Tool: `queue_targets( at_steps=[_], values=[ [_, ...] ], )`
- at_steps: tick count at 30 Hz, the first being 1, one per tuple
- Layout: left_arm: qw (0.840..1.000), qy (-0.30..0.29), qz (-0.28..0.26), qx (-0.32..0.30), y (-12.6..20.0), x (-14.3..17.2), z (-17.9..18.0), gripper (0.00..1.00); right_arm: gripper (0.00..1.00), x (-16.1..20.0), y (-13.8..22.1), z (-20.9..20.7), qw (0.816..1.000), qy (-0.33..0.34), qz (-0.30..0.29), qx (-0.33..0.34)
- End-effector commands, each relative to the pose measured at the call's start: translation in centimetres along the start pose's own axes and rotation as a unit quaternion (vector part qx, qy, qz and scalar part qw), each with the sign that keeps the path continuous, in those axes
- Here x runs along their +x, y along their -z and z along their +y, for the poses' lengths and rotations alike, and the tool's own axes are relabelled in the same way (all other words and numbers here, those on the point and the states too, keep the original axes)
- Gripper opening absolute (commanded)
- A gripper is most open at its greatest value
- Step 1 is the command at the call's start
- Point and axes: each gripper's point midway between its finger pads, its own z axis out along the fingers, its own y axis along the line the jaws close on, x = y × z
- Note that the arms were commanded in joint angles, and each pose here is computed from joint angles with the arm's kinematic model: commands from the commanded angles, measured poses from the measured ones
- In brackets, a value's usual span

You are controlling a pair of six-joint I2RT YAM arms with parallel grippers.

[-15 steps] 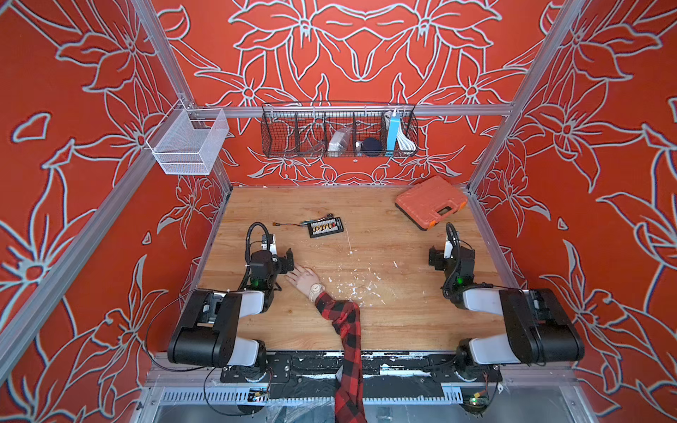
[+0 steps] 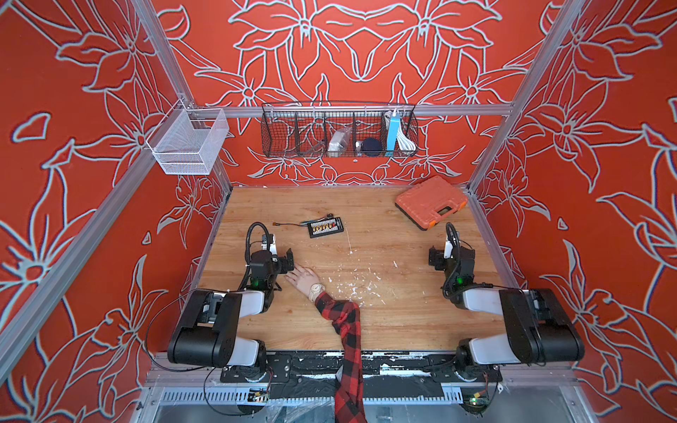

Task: Take off the watch
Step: Adjust the hand at the center of the board.

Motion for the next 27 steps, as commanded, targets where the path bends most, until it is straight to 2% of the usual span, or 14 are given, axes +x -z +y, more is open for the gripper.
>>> queue_targets(
  at_steps=[1,14,16,18,22,27],
  values=[
    [1.0,-0.004,-0.008,0.002,-0.1,-0.7,0.0,0.98,0.98,-0.7,0.0,-0.5,1.0,-0.007,-0.011,0.014],
    [1.0,0.004,-0.003,0.003,-0.3,-0.8,0.3,0.98,0.98,-0.7,0.0,-0.6,1.0,-0.008,-0.012,0.013],
    [1.0,0.004,0.001,0.002,-0.2,-1.2,0.3,0.98,0.98,-1.4,0.2,-0.8,1.0,-0.008,-0.019,0.018],
    [1.0,0.001,0.009,0.004,-0.2,-1.7,0.2,0.98,0.98,-2.2,0.6,-1.2,1.0,-0.008,-0.002,0.022],
    [0.999,0.0,0.044,-0.013,0.0,-2.8,0.3,0.98,0.98,-3.8,1.7,-2.5,0.999,-0.018,0.002,0.049],
    [0.998,-0.003,0.051,-0.037,1.1,-4.0,0.0,0.98,0.98,-5.1,3.3,-3.2,0.998,-0.041,0.012,0.054]
  ],
)
